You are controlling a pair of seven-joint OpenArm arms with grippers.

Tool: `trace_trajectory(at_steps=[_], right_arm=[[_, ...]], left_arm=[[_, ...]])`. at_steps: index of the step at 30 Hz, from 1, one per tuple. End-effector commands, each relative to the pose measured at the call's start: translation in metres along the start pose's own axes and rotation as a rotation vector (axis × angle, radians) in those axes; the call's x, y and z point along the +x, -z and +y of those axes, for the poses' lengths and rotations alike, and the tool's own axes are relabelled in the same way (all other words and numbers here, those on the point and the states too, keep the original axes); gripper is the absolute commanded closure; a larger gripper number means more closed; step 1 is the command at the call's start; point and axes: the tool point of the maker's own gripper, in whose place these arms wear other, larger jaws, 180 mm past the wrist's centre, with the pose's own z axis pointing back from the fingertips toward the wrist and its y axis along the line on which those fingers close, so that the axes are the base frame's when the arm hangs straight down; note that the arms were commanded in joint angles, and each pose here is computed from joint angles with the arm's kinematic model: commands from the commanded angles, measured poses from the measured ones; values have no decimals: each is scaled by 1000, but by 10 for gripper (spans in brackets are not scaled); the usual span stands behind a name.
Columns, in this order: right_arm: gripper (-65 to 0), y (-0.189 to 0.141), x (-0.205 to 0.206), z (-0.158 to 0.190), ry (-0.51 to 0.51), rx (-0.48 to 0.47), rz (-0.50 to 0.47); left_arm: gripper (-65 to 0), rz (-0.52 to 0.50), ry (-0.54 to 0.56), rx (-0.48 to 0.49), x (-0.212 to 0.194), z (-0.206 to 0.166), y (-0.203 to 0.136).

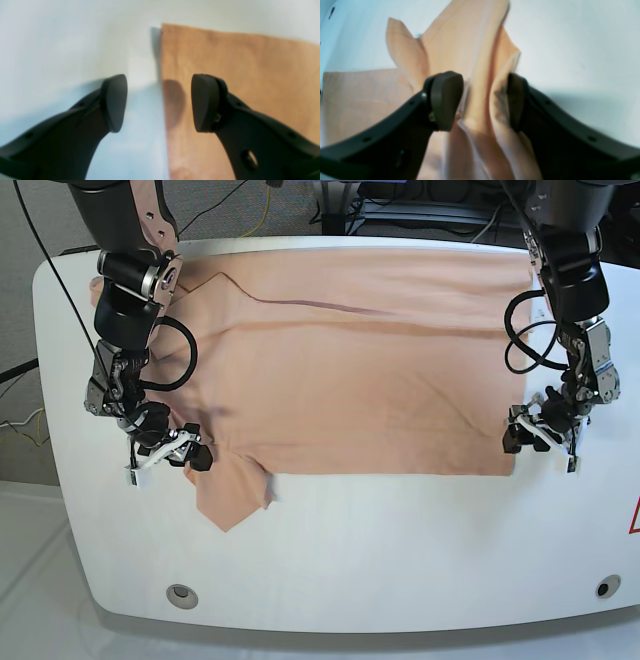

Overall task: Fold the T-shirt properly
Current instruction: 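Lower both grippers and close them on the shirt's side edges near the hem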

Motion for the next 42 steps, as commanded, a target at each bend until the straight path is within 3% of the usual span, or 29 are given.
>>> trace_trajectory(at_steps=[1, 14, 22, 42], right_arm=[[-328, 0, -3, -1, -22, -11, 43], [-290, 0, -1, 0, -27, -2, 36], [-307, -3, 3, -3, -35, -9, 31], [-309, -3, -12, -4, -36, -13, 66]], left_arm=[[-385, -53, 11, -2, 24, 2, -1], [-387, -69, 0, -11, 25, -4, 1], [-382, -56, -27, -47, 9, -10, 9], [-360, -60, -33, -73, 15, -22, 11]])
